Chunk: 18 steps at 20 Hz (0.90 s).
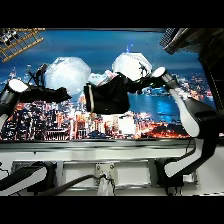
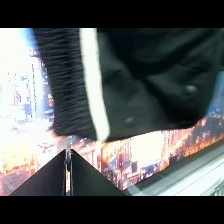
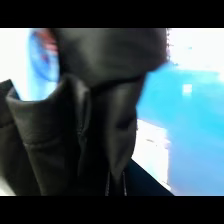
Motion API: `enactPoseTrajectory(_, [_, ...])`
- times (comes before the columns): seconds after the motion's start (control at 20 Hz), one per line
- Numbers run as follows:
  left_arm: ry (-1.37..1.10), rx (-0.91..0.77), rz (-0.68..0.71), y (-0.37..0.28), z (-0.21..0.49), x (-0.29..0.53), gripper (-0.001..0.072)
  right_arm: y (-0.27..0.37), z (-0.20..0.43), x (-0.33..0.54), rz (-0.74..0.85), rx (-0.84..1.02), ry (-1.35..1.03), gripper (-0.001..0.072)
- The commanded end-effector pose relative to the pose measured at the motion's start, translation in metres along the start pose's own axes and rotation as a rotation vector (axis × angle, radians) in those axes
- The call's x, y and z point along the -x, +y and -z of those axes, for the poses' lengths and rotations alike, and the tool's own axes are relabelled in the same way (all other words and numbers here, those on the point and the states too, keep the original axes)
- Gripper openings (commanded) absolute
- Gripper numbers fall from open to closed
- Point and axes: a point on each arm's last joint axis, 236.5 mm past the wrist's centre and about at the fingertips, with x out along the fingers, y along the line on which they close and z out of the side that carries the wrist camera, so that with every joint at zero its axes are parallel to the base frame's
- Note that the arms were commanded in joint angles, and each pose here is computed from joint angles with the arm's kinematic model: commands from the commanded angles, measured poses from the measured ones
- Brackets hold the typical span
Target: Fold the clothes and pants, and hang the long-sleeved shirts on hangers.
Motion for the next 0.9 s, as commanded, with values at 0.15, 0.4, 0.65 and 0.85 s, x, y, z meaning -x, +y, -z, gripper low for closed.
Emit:
enactPoseTrajectory(0.15, [-0.001, -0.003, 0.0, -0.001, 0.0, 0.0, 0.0012, 0.009, -0.024, 0.162, 0.314, 0.134, -0.162, 0.0028])
enactPoseTrajectory(0.4, [0.003, -0.008, 0.001, -0.001, 0.001, 0.0, 0.0012, 0.025, -0.032, 0.227, 0.413, 0.124, -0.263, 0.0028])
enactPoseTrajectory(0.65, [-0.001, -0.023, 0.0, 0.0, 0.0, 0.0, 0.0012, -0.006, -0.051, 0.251, 0.477, 0.059, -0.336, 0.0027])
enactPoseTrajectory(0.85, [-0.011, -0.023, -0.003, 0.0, -0.002, 0.0, 0.0012, -0.042, -0.077, 0.28, 0.497, -0.008, -0.445, 0.0028])
